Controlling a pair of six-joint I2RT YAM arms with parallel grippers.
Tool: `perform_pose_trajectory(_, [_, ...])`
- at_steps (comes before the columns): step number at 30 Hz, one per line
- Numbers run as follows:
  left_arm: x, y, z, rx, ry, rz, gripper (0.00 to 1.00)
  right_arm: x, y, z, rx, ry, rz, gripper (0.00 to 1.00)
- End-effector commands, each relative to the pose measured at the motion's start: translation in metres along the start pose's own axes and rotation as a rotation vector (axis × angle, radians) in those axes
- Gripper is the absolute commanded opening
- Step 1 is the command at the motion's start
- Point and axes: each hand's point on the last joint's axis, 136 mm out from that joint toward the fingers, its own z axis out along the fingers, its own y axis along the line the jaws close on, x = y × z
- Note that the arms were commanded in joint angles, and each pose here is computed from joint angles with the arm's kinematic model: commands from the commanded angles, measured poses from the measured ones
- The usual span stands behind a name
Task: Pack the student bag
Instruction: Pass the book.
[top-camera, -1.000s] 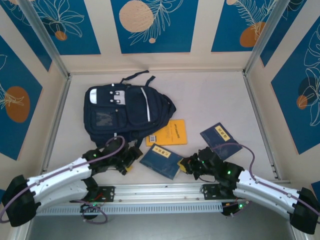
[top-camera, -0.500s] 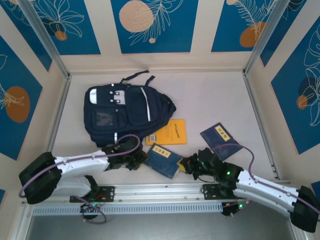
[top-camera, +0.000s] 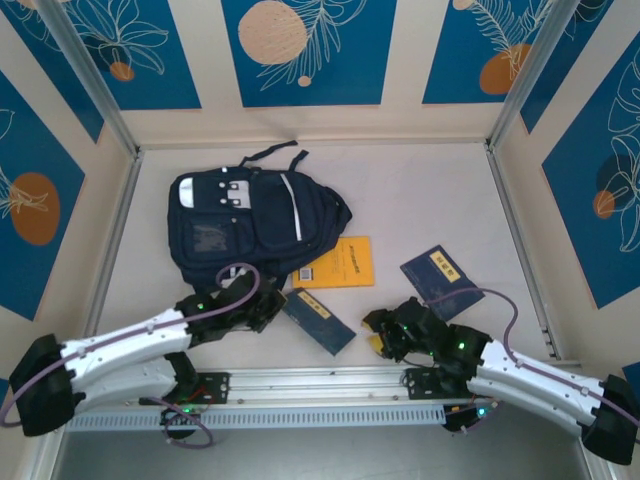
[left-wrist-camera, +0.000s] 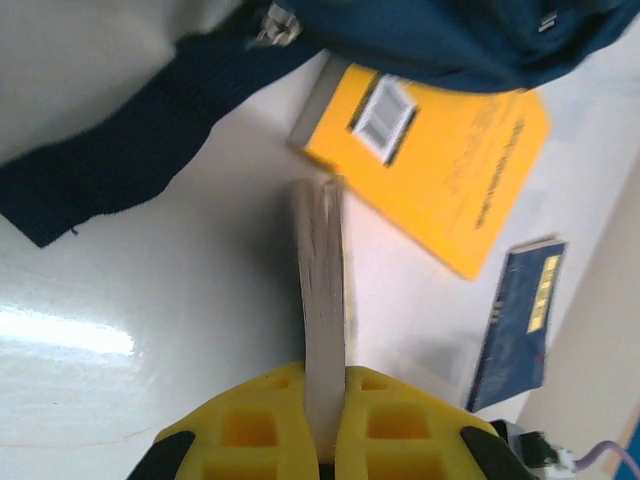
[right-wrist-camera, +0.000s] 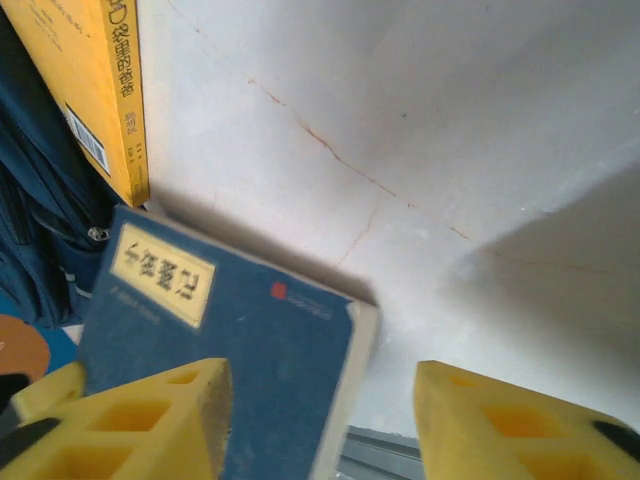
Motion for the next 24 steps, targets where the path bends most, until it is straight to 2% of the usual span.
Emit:
perform_pose_trajectory(1, [-0.023, -0.016, -0.027, 0.043, -0.127, 0.030, 0.00, -0.011, 0.000, -0.010, 0.039, -0.081, -0.066, 0.56])
perform_pose_trajectory(6, [-0.037, -0.050, -0.056, 0.156, -0.205, 0.156, 0.00, 0.002, 0.040, -0.011, -0.074, -0.037, -0.257, 0.74])
perform_pose_trajectory(11, [-0.044, -0.085, -0.080, 0.251, -0.264, 0.269, 0.00, 0.024, 0.088, -0.016, -0.250, 0.056, -0.348, 0.80])
perform_pose_trajectory(15, [-0.053, -0.104, -0.097, 0.375, -0.322, 0.213, 0.00, 0.034, 0.122, -0.019, -0.457, 0.110, -0.258, 0.85])
perform_pose_trajectory(21, [-0.058, -0.120, -0.110, 0.434, -0.347, 0.184, 0.00, 0.047, 0.163, -0.034, -0.577, 0.114, -0.247, 0.88])
perform_pose_trajectory(24, [-0.060, -0.124, -0.113, 0.455, -0.358, 0.161, 0.00, 0.056, 0.169, -0.028, -0.554, 0.144, -0.254, 0.89])
